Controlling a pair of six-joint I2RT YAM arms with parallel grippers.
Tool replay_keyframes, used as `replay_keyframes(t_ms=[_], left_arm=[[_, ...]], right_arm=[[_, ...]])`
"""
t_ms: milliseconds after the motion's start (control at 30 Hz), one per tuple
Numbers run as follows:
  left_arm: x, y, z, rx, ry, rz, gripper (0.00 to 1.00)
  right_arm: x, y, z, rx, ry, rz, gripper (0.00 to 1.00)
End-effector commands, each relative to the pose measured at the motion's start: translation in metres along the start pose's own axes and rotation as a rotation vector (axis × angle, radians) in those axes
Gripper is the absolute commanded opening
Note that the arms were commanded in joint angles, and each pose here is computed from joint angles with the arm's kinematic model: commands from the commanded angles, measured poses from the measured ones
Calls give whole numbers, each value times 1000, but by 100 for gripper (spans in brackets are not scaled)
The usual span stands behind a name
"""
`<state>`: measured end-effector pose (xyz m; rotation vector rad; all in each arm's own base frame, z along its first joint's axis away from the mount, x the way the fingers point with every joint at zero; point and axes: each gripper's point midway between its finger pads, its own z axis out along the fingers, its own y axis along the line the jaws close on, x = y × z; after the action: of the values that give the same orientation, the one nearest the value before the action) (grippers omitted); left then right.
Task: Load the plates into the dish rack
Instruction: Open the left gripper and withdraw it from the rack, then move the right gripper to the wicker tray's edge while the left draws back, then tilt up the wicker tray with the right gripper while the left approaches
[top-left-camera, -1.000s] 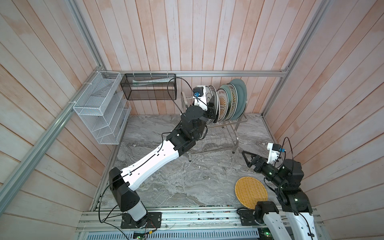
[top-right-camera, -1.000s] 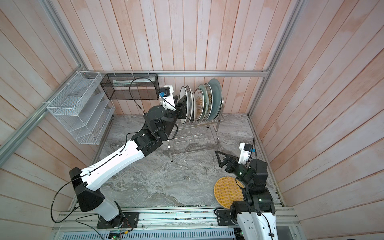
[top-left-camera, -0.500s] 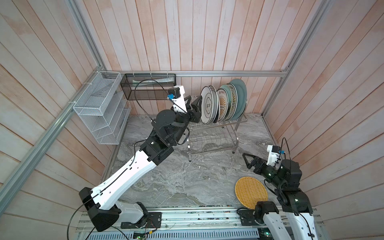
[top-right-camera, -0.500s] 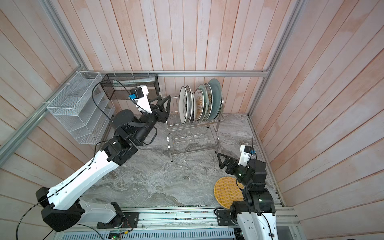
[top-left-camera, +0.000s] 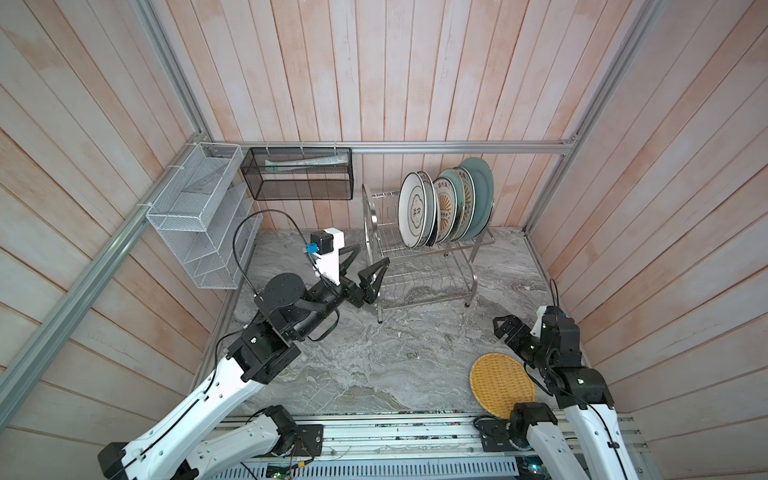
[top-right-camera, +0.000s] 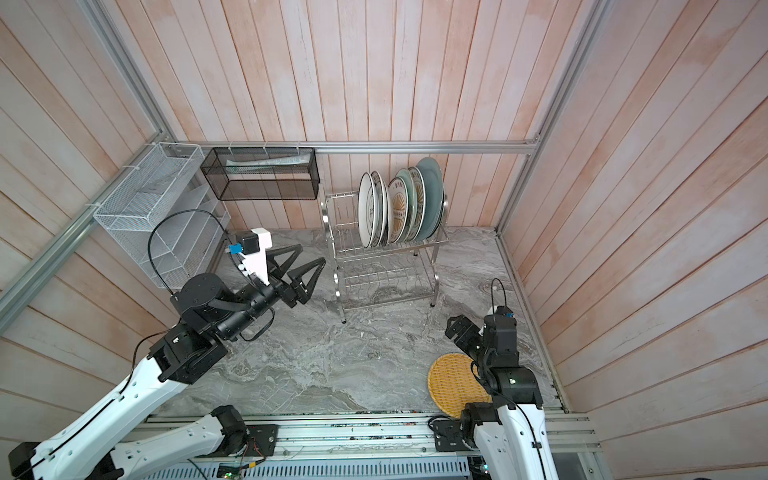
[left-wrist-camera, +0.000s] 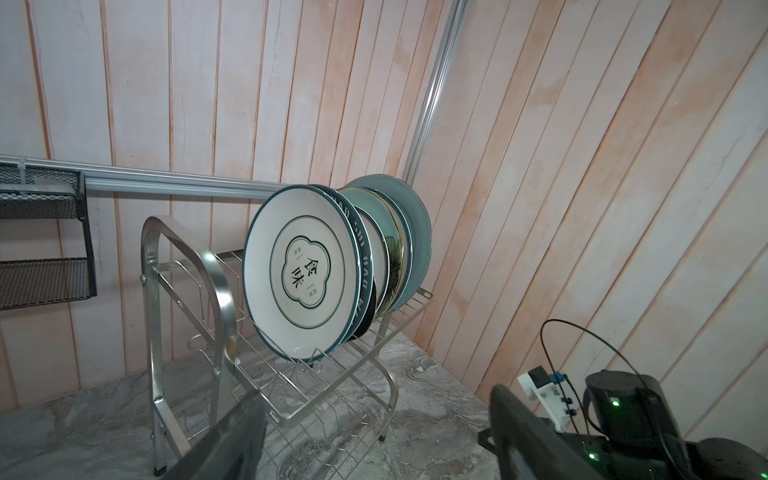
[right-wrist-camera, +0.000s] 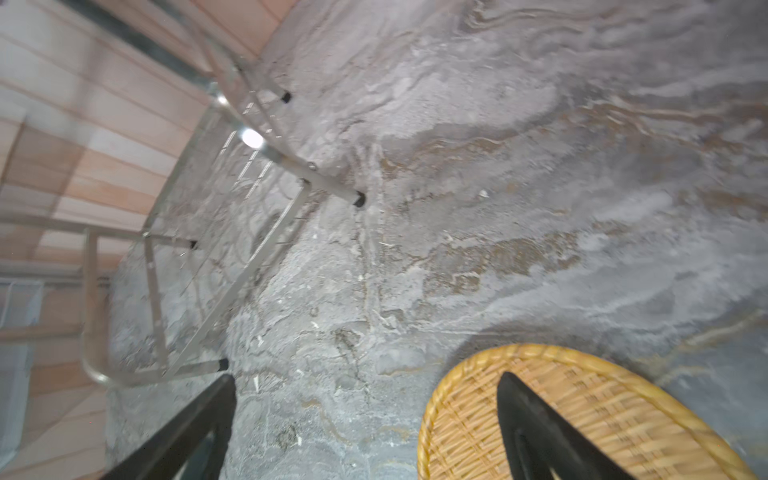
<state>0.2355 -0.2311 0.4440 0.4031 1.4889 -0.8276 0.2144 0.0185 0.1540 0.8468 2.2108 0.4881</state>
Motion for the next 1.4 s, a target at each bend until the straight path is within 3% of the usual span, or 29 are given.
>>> replay_keyframes(t_ms=[0, 67, 367, 600, 767, 1000, 1200, 1367], left_arm=[[41, -5, -11, 68, 113, -15, 89], [61, -2, -17, 67, 146, -42, 91], [123, 1, -26, 113, 225, -156, 100], [136, 1, -25, 125, 248, -175, 100], [135, 5, -25, 105, 235, -170, 100], [137, 9, -23, 83, 238, -178, 100], [134, 13, -17, 63, 226, -198, 100], [141, 16, -13, 42, 244, -215, 100]], right_arm=[[17, -58, 6, 260, 4, 173, 98], [19, -78, 4, 361, -12, 222, 98], [13, -129, 19, 473, -98, 476, 98], [21, -147, 29, 422, -55, 552, 98], [48, -133, 47, 298, 69, 603, 98], [70, -104, 57, 169, 172, 608, 98], [96, -62, 72, 93, 256, 541, 98], [94, -40, 83, 94, 262, 384, 98]])
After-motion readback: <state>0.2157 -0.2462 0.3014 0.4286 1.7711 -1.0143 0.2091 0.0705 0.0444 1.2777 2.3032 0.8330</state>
